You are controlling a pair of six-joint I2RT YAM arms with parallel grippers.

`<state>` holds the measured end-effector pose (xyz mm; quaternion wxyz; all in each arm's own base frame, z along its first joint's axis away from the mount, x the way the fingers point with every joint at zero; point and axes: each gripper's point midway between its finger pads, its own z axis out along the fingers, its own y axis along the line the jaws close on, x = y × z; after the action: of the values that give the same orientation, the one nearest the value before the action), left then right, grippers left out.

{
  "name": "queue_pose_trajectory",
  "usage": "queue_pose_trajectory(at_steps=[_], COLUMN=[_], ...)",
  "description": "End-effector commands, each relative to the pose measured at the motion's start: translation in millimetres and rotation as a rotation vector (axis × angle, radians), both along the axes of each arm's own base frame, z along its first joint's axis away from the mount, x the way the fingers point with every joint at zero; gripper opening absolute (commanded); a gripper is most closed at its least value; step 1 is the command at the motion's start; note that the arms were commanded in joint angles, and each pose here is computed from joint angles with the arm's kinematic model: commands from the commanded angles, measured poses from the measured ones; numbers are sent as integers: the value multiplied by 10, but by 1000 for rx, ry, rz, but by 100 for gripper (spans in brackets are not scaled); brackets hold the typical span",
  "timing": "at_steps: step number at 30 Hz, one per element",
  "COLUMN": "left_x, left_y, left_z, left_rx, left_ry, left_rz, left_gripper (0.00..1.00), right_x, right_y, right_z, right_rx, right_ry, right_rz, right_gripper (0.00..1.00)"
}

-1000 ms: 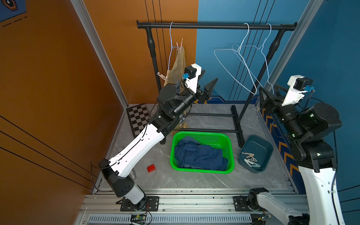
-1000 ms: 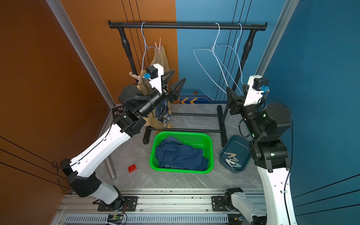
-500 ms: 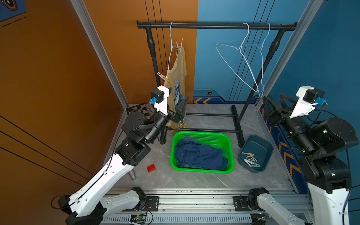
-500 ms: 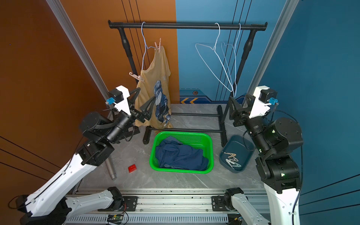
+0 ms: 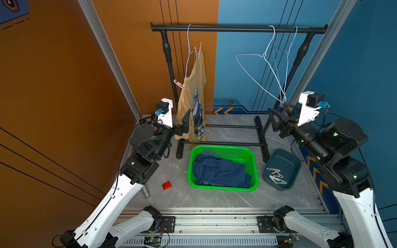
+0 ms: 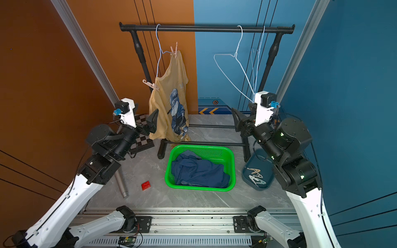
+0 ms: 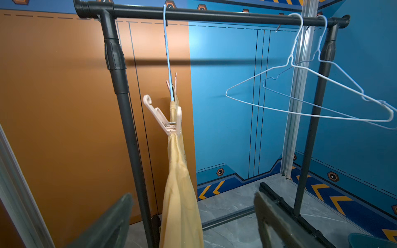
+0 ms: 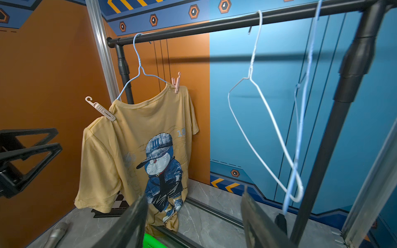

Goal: Remove the clothespins securing t-shirts to the hanger
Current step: Pick up the hanger from the clothes rail.

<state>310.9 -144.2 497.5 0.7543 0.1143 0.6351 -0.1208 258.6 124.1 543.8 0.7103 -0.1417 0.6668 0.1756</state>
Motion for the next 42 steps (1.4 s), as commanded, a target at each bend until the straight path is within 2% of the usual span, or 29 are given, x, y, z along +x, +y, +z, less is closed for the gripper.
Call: queue_pose_trajectory(at_steps=[1, 9, 16, 23, 29, 42], left_x=[58, 76, -23, 19, 4, -151], left_y=[-131, -594, -915, -1158, -1120, -581], left_z=[32, 39, 3, -63, -74, -151], left_rx=[-48, -37, 2, 8, 4, 28], left_ry=[-1, -20, -39, -15, -12, 12], left_rz=[-96, -289, -415, -514, -517, -377], left_gripper=[90, 88, 88, 88, 89, 90], right_x=[-10, 58, 276, 508, 642, 1113], right_y=[65, 746, 1217, 1600, 1789, 2294], right_z=[109, 156, 155, 89, 49, -150], right_rx=[-47, -113, -68, -53, -54, -18], right_ry=[-35, -46, -3, 42, 55, 97], right_rz=[-21, 102, 210, 284, 312, 331], right_gripper=[69, 70, 72, 72, 70, 70])
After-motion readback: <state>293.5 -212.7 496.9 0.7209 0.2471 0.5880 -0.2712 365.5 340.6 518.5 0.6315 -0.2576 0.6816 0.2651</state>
